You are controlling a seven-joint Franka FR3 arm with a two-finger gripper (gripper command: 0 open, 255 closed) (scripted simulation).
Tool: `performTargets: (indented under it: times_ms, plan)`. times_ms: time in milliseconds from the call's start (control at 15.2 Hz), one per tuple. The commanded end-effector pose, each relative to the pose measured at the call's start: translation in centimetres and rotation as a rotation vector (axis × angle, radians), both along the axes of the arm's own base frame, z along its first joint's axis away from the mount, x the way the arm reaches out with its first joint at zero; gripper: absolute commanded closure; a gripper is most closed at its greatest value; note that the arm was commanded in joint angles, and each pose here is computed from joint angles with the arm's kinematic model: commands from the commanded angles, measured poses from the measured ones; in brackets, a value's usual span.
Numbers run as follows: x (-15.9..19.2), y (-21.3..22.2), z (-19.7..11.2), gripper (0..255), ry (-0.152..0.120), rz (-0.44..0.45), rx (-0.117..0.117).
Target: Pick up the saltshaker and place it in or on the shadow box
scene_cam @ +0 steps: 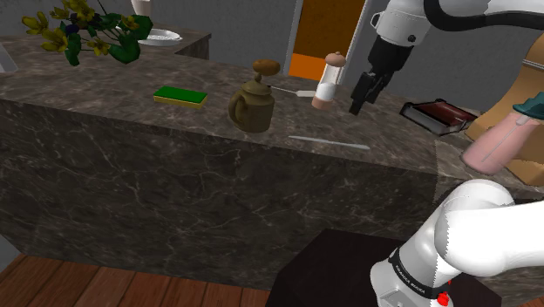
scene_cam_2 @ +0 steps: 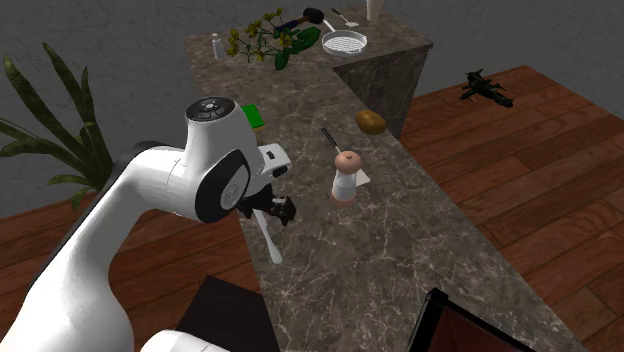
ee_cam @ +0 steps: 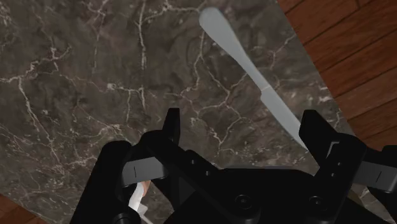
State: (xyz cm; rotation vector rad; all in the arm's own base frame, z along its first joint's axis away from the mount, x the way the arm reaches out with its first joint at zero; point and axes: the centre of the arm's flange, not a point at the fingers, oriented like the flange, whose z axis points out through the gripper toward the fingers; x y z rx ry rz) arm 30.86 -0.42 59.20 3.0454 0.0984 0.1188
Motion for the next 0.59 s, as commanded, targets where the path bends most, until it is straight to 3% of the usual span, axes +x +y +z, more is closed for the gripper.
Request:
performTargets:
  times_ms: [0, 528]
  plan:
    - [0.0, 0.0, 0.0, 0, 0.0, 0.0, 0.0]
    - [8.0, -4.3, 2.9, 0, -0.032, -0.073, -0.078]
